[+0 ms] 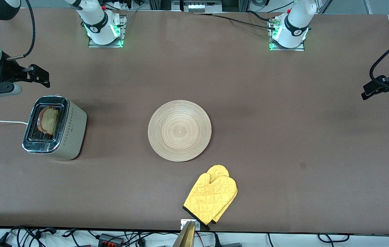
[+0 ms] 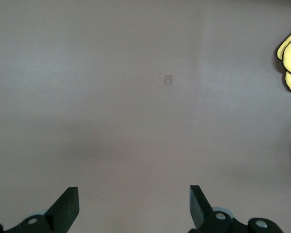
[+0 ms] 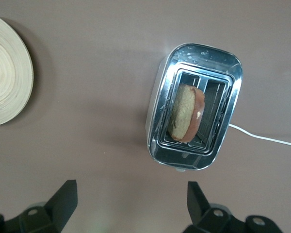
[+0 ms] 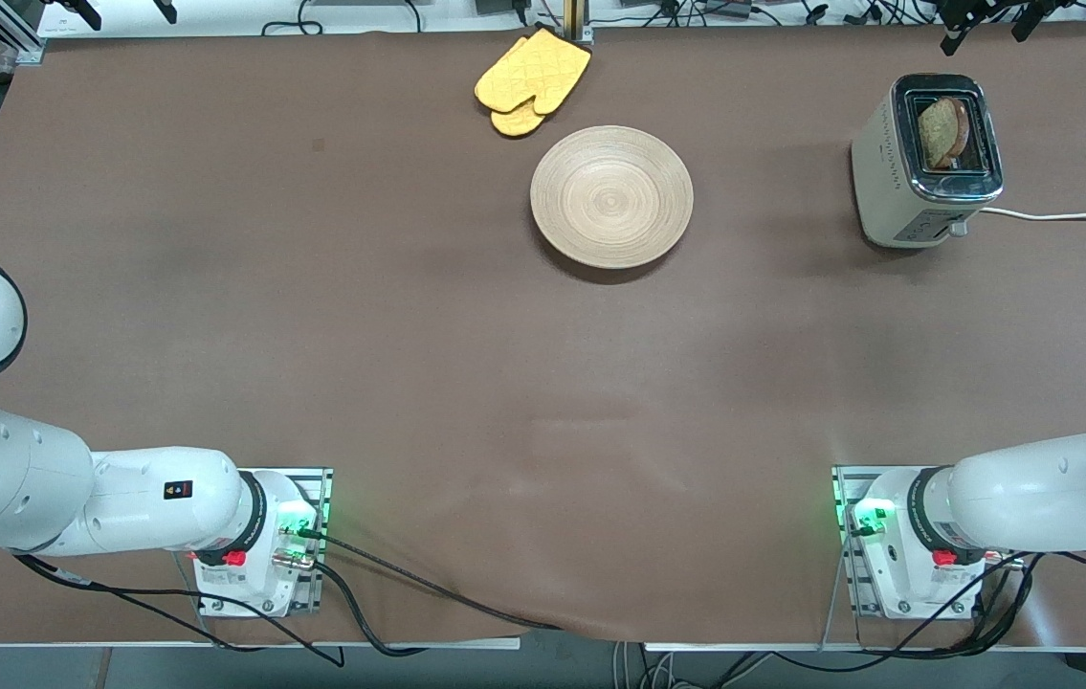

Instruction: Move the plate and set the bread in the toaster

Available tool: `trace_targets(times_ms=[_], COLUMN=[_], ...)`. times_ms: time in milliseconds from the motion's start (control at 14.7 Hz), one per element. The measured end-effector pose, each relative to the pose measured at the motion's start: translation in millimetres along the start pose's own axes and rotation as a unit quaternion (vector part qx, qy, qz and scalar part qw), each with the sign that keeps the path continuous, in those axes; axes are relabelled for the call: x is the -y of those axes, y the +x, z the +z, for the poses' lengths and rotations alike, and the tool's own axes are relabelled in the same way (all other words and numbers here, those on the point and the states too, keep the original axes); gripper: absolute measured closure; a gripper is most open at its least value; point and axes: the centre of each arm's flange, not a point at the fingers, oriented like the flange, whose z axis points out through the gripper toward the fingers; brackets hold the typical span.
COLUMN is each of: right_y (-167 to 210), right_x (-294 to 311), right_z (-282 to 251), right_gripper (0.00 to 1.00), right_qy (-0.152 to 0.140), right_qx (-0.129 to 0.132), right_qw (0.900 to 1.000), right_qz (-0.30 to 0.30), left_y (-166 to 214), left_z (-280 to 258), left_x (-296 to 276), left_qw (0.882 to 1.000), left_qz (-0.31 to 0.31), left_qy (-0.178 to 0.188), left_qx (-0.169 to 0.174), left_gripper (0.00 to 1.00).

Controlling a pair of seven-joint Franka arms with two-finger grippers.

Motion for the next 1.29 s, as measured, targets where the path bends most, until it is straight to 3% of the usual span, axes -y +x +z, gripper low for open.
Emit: trace_targets(times_ms=[544,1293], right_y=[-10.6,-2.2], right_x=[-59.8,-53.9], right_z=[3.7,16.2], right_gripper=[0.00,0.00], right_qy=[0.011,0.017], right_qx=[0.000,0.011], right_qw=[0.998,0.999], right_qz=[0.056,0.050], left_y=[0.0,-2.9], left_z=[0.6,4.4], left_x=[7.4,19.1], left_qw=[1.000,1.000], left_qz=[-0.006,-0.019], left_qy=[0.000,-0.009], left_qx=[0.002,0.021], left_gripper=[0.00,0.00])
